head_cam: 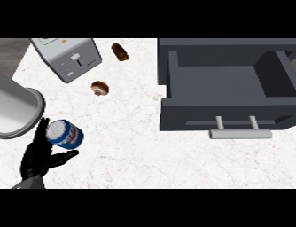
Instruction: Pick up the can, place it into the drawer and close the drawer
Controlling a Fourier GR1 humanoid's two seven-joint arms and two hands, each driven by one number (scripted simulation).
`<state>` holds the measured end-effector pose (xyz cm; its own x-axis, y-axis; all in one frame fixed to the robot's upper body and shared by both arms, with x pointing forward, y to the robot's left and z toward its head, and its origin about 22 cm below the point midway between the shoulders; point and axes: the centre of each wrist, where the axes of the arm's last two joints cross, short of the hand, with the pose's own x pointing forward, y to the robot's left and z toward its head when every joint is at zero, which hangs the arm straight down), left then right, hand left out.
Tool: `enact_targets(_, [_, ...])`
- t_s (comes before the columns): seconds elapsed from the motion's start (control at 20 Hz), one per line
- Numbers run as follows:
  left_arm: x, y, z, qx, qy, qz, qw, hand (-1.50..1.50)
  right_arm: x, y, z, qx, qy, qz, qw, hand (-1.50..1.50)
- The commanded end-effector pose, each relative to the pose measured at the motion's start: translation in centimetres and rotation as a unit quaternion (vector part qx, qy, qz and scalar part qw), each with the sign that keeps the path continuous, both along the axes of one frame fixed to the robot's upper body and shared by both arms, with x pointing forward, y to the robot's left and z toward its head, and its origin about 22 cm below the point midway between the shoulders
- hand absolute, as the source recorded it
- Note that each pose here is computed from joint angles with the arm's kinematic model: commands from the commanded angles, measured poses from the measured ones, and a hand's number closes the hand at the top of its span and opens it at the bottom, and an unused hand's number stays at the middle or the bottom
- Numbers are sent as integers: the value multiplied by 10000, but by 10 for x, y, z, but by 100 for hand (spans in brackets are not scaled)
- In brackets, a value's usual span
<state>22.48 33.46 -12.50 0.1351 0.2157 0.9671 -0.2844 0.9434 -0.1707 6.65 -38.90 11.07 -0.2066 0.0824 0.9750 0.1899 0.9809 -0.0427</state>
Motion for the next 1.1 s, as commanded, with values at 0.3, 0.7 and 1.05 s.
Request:
enact_targets(0.3, [32,-2,-1,-588,-190,59,9981,150,-11,5,5,101,98,51,9999,-150])
enact_targets(0.7, [57,-24,16,-775,-716,-704,9919,150,-2,8,10,151,-9,111,9998,-150])
enact_targets(1.05, [65,-61,35,-785,-907,-866,9890,150,-2,13,1,93,5,5,10000,-150])
